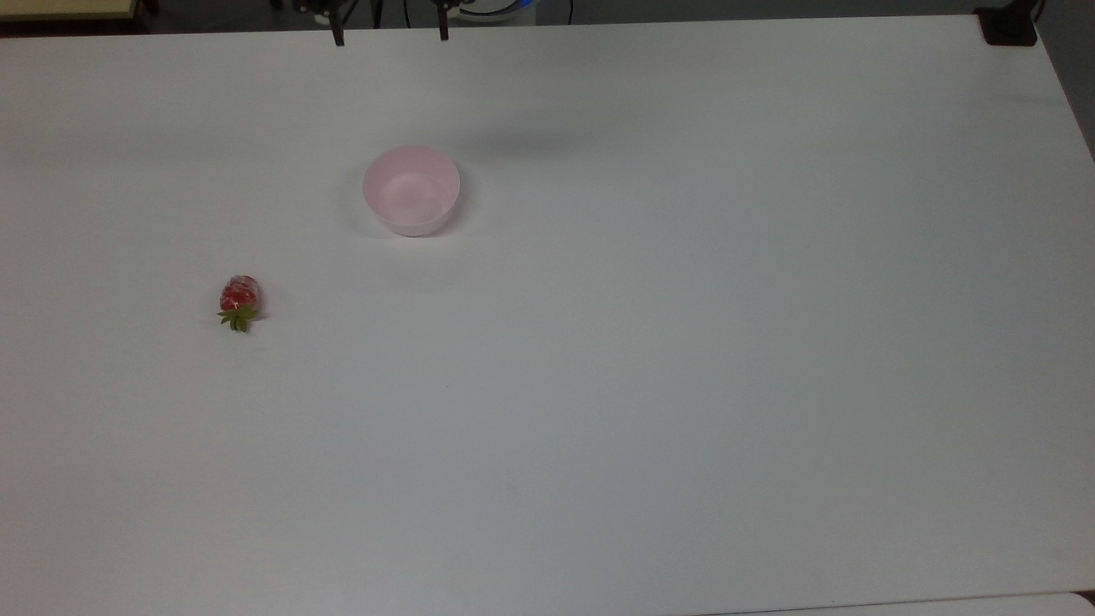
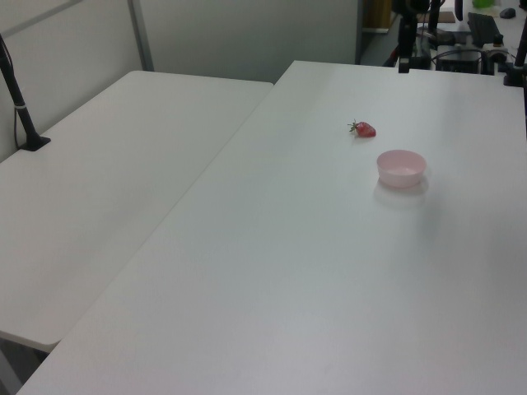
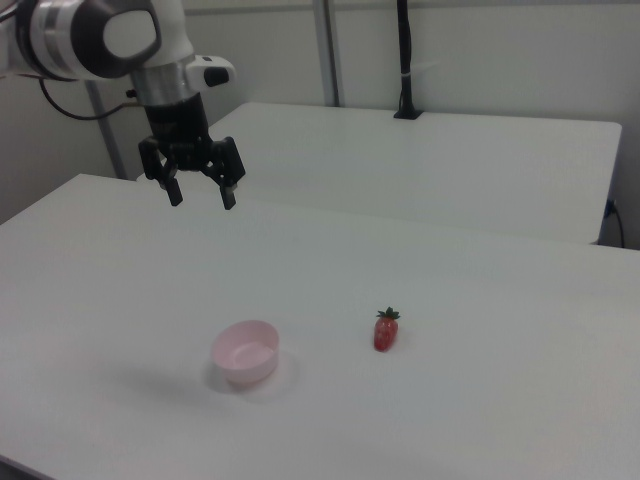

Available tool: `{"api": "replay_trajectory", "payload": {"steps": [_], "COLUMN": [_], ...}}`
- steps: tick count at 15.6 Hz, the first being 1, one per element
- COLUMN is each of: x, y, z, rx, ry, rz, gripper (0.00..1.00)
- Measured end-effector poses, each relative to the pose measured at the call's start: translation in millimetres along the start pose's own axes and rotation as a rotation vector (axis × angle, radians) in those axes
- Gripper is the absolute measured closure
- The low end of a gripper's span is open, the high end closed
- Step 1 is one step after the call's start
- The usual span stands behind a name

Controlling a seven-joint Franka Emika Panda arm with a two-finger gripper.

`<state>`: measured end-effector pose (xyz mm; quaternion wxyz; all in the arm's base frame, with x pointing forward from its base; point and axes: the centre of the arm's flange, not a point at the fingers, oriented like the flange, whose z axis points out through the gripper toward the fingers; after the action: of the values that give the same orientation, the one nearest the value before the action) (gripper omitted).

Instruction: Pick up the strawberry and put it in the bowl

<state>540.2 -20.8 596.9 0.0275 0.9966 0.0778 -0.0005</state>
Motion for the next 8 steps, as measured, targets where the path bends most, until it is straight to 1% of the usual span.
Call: {"api": "replay_trajectory", "payload": {"steps": [1,8], "x": [-0.3,2.7], "y": [4.8,30.4], "z": [11.1,2.1], "rx": [0.003,0.014], "ry": [-0.022,0.004], "rz": [0.010,0.061], "gripper": [0.00,0.00]}}
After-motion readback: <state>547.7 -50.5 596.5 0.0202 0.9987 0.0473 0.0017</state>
